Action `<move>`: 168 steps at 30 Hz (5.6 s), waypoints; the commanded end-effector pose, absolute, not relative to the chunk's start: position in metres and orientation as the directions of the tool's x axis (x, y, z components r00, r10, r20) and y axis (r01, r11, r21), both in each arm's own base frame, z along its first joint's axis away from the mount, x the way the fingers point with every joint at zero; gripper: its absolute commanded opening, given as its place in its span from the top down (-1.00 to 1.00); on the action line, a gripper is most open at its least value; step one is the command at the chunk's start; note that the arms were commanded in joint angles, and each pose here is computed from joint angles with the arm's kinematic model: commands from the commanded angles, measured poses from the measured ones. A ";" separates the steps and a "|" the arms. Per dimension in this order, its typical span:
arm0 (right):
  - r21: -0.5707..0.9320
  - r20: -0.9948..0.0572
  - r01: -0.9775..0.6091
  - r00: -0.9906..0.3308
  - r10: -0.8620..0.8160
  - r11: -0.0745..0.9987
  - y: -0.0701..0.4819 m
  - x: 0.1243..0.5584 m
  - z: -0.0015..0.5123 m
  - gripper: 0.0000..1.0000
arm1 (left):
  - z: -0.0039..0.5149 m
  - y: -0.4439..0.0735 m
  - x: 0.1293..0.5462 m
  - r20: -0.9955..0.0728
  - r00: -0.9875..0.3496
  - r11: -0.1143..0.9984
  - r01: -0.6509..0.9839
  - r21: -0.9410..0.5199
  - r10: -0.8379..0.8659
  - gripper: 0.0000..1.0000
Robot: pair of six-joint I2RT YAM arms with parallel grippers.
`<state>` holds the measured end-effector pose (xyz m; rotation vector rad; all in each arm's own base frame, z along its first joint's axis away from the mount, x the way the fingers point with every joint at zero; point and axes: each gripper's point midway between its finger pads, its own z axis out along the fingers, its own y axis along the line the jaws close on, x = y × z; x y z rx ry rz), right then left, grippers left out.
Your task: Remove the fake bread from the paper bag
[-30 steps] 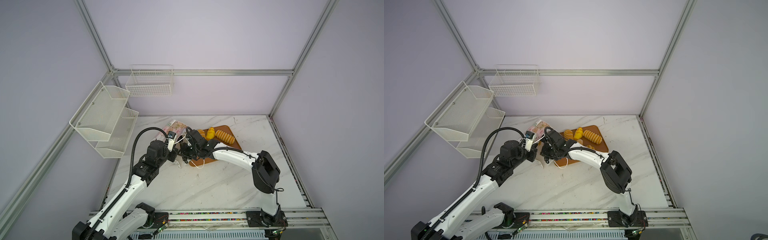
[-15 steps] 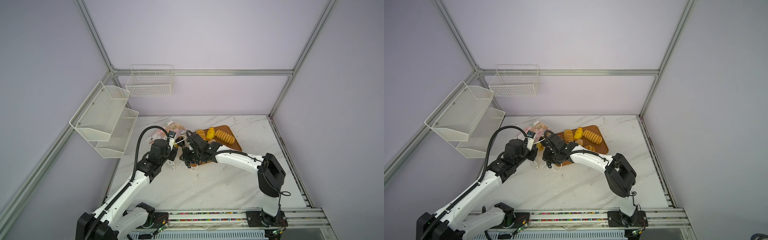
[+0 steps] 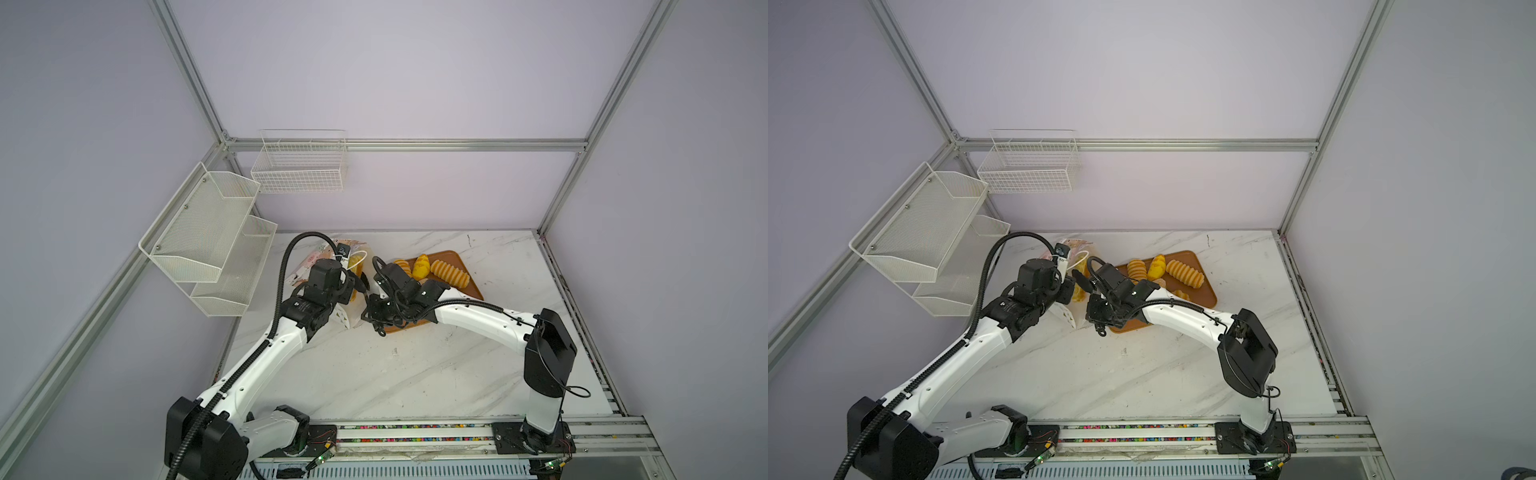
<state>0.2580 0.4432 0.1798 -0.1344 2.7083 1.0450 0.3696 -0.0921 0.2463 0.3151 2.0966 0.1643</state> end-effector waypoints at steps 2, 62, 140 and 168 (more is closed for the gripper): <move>0.669 -0.377 -0.287 -0.926 -0.020 0.686 0.444 0.257 0.239 1.00 | 0.308 -0.086 0.387 -0.875 -0.434 0.977 0.104 0.186 0.213 1.00; 0.773 -0.595 -0.377 -0.712 0.374 0.511 0.347 0.306 0.362 1.00 | 0.377 0.050 0.436 -0.839 -0.505 0.970 0.010 -0.243 -0.204 -0.55; 0.865 -0.225 -0.064 -0.936 0.271 0.497 0.313 0.228 0.135 1.00 | 0.253 -0.173 0.273 -0.783 -0.621 0.830 0.421 -0.366 -0.029 -0.23; 0.709 -0.095 0.120 -0.960 0.264 0.695 0.307 0.209 0.066 0.24 | 0.234 -0.176 0.280 -0.767 -0.642 0.839 0.416 -0.350 -0.001 -0.25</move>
